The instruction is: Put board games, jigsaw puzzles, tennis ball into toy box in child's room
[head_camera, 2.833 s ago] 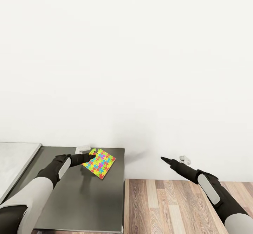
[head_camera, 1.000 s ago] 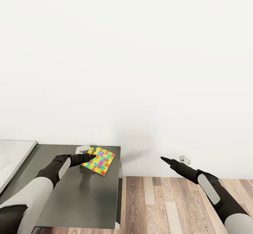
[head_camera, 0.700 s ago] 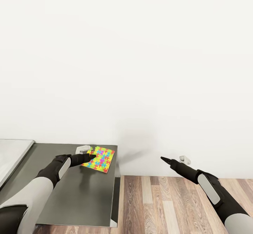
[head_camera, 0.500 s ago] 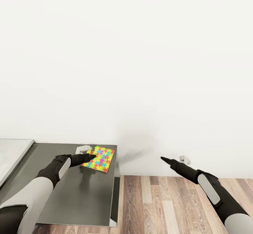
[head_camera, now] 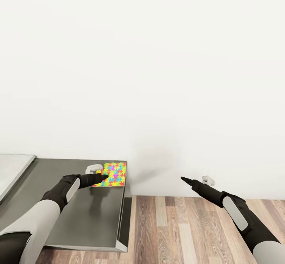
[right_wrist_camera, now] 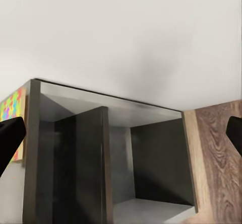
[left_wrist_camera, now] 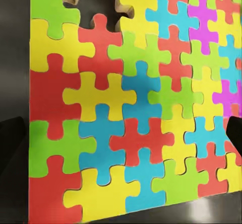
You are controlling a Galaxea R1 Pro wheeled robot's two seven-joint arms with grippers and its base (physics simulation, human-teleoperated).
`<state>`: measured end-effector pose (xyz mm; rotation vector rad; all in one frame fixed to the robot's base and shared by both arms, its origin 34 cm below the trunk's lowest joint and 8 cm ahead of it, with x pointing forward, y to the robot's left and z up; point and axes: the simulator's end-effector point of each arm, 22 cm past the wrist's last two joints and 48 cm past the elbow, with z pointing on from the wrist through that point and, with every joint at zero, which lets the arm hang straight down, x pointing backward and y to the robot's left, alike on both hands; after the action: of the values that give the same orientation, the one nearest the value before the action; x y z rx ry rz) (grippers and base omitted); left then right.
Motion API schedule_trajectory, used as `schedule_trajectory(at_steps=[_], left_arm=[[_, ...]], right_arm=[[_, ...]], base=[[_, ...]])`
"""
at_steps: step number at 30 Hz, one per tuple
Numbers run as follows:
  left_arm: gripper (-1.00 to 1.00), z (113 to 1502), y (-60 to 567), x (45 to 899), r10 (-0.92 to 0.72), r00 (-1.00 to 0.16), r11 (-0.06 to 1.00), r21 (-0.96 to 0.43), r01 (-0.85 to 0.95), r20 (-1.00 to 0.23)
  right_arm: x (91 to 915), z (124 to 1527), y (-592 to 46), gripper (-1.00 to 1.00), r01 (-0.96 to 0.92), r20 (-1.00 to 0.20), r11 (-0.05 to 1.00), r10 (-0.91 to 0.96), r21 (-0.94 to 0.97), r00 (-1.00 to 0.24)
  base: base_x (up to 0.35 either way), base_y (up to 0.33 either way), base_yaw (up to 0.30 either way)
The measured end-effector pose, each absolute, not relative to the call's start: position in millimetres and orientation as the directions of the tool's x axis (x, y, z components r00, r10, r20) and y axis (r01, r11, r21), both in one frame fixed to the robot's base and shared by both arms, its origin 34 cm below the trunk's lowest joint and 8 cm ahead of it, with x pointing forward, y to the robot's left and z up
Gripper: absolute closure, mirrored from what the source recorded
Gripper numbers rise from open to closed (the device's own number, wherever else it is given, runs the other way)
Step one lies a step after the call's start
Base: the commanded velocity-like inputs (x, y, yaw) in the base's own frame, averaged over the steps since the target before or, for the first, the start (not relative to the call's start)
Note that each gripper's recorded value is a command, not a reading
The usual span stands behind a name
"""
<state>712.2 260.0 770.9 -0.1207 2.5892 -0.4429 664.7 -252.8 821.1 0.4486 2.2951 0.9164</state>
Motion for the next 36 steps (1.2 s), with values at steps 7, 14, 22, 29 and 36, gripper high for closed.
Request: schedule_trajectory(at_steps=[7, 14, 22, 29, 36], left_arm=[[-1.0, 771.0, 258.7, 712.1, -0.167, -0.868, 0.942, -0.334, -0.001, -0.468], [-1.0, 771.0, 258.8, 712.1, -0.167, -0.868, 0.943, -0.334, -0.001, -0.468], [-1.0, 771.0, 257.9, 712.1, -0.167, -0.868, 0.942, -0.335, 0.0, -0.468], [-1.0, 771.0, 258.2, 712.1, -0.167, -0.868, 0.942, -0.335, -0.001, -0.468], [-1.0, 771.0, 257.7, 712.1, -0.167, -0.868, 0.942, -0.335, 0.0, -0.468]], right_arm=[[664.6, 821.1, -252.9, -1.0, 0.08, -0.42, 0.702, 0.51, 0.708, -0.75], [664.6, 821.1, -253.0, -1.0, 0.081, -0.421, 0.702, 0.51, 0.708, -0.75], [664.6, 821.1, -252.9, -1.0, 0.08, -0.421, 0.702, 0.51, 0.708, -0.75], [664.6, 821.0, -252.9, -1.0, 0.081, -0.421, 0.702, 0.51, 0.707, -0.75], [664.6, 821.1, -252.9, -1.0, 0.08, -0.421, 0.702, 0.51, 0.708, -0.75]], base=[[-0.012, -0.114, 0.0], [-0.001, -0.064, 0.0], [0.0, -0.023, 0.0], [0.018, -0.139, 0.0], [0.004, -0.01, 0.0]])
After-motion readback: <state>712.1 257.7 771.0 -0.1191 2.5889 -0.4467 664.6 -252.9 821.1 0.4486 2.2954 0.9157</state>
